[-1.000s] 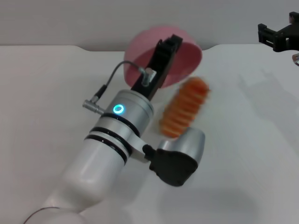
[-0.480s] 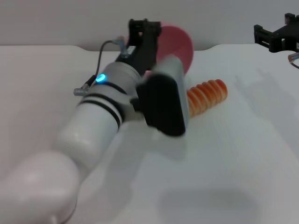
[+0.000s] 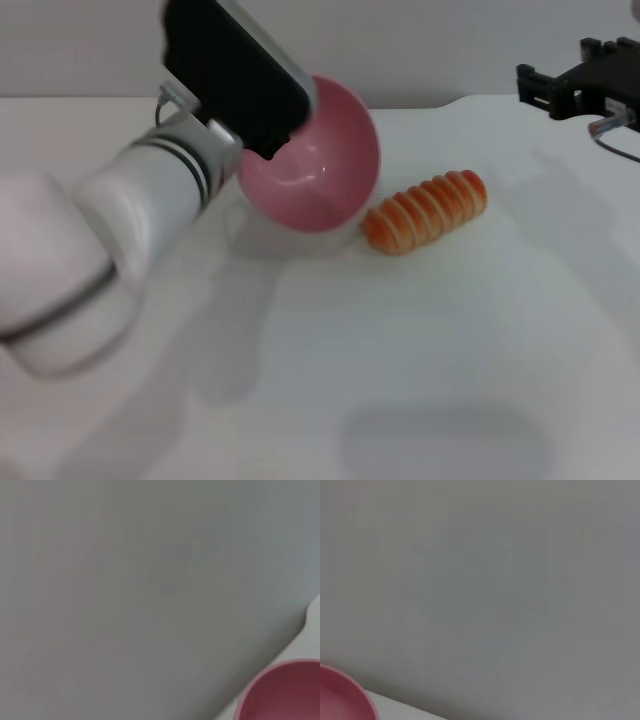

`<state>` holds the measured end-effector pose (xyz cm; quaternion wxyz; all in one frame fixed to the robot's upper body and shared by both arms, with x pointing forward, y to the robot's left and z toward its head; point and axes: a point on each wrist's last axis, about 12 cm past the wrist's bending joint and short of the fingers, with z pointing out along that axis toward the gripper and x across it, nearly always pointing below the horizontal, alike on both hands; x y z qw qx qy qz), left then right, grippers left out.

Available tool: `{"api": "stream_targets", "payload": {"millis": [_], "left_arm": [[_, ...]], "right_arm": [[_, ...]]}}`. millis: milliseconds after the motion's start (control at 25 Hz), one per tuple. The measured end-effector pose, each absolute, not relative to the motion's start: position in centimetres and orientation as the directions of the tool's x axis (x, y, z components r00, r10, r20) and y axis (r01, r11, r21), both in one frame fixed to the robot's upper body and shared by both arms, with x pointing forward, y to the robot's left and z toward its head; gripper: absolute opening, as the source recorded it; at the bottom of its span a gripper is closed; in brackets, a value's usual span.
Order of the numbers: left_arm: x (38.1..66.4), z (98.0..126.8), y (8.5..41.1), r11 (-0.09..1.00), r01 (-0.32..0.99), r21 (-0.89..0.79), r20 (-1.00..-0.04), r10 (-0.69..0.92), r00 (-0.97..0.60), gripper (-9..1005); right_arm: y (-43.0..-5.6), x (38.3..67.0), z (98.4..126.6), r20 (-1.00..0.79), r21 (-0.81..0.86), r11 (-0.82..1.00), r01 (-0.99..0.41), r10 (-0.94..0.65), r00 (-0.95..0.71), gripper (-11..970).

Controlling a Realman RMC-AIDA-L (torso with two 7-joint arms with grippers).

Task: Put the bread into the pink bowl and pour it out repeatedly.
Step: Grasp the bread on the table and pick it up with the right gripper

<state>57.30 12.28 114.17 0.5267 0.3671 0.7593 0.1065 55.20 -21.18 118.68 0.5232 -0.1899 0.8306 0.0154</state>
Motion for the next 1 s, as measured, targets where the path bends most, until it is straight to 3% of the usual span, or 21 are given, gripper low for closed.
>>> {"api": "stream_targets", "payload": {"millis": [200, 520, 1000], "left_arm": [[58.8, 115.0, 13.8, 0.809, 0.481, 0.339, -0.754, 0.539, -0.375, 34], [60.0, 116.6, 15.3, 0.834, 0.537, 0.13, -0.745, 0.439, -0.502, 34], [61.2, 117.1, 17.8, 0.858, 0.513, 0.016, -0.71, 0.371, -0.598, 35]], "right_arm": [[-20.4, 55.2, 118.6, -0.87, -0.165, 0.922, -0.351, -0.304, -0.388, 719], [-19.7, 55.4, 118.2, -0.843, -0.158, 0.914, -0.373, -0.322, -0.431, 719], [-19.0, 56.2, 116.6, -0.739, -0.119, 0.918, -0.379, -0.337, -0.583, 719]]}}
